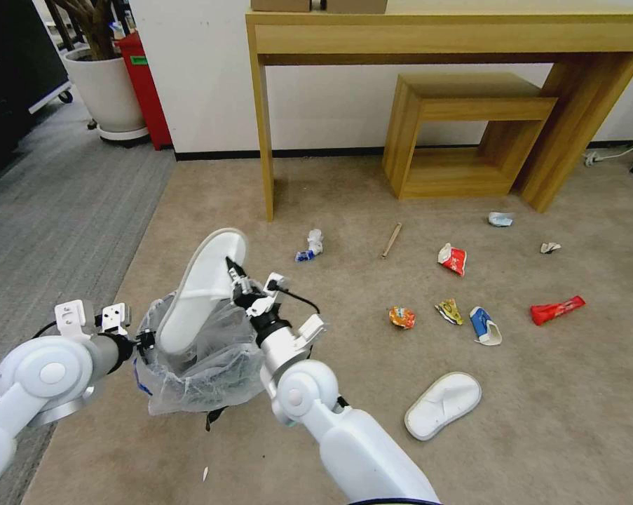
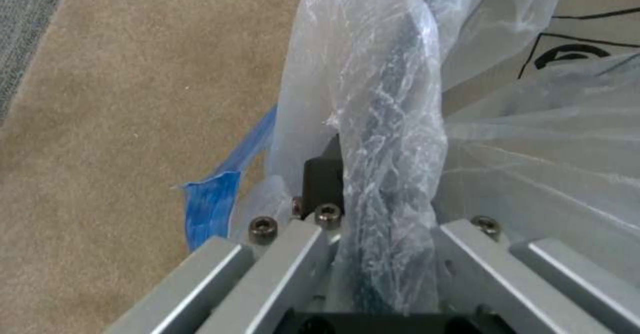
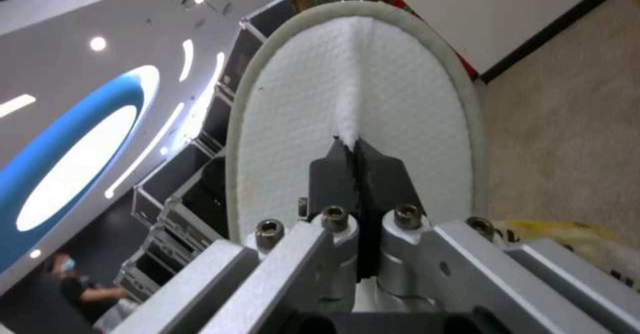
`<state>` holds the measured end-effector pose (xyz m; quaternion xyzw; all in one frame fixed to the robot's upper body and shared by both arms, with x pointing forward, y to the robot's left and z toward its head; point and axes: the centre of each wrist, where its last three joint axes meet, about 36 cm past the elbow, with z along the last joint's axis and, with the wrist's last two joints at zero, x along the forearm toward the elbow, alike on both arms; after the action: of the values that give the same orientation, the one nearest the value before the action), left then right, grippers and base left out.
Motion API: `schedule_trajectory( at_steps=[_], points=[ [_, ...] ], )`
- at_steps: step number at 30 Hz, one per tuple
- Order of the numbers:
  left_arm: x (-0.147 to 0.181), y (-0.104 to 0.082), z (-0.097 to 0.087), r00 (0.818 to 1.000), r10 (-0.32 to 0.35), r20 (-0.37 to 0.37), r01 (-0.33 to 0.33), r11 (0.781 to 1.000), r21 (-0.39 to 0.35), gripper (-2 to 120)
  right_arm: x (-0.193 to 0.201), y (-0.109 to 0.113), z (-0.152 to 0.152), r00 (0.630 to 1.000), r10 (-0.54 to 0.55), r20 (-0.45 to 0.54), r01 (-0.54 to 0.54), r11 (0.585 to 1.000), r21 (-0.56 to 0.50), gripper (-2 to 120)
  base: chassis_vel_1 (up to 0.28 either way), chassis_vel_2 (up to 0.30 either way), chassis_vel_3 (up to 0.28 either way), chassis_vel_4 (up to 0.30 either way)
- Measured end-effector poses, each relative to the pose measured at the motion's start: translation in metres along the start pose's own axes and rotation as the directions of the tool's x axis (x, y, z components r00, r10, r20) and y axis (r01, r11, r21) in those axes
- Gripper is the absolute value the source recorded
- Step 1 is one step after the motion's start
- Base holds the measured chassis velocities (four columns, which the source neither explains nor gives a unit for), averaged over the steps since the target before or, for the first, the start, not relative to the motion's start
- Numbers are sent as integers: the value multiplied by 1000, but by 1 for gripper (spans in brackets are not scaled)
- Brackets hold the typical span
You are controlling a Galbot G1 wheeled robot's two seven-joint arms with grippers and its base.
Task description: Pick up the trash bin and place the garbage on the floor into it.
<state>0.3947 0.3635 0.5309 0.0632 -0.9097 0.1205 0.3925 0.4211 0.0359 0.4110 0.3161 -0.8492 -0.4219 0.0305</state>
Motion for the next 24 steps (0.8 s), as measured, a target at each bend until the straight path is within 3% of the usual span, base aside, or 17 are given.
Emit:
schedule_trajectory(
  at_steps=[8,11,14,24],
  points=[
    [2,-1,-1,1000,2,6,-2,1000,-3,0,8,-11,1,1000,23,-18,-22,999,43,0,0,0,0,0],
    [3,-2,-2,1000,3,8,-3,1000,-4,0,10,-14,0,999,25,-29,-23,999,47,6,0,0,0,0],
    [2,-2,-1,1000,2,7,-2,1000,-5,0,10,-11,-2,999,30,-37,-29,999,41,22,0,0,0,0],
    [2,-2,-2,1000,1,7,-1,1000,-8,0,7,-4,-6,998,52,-41,-51,999,16,55,0,0,0,0]
  ],
)
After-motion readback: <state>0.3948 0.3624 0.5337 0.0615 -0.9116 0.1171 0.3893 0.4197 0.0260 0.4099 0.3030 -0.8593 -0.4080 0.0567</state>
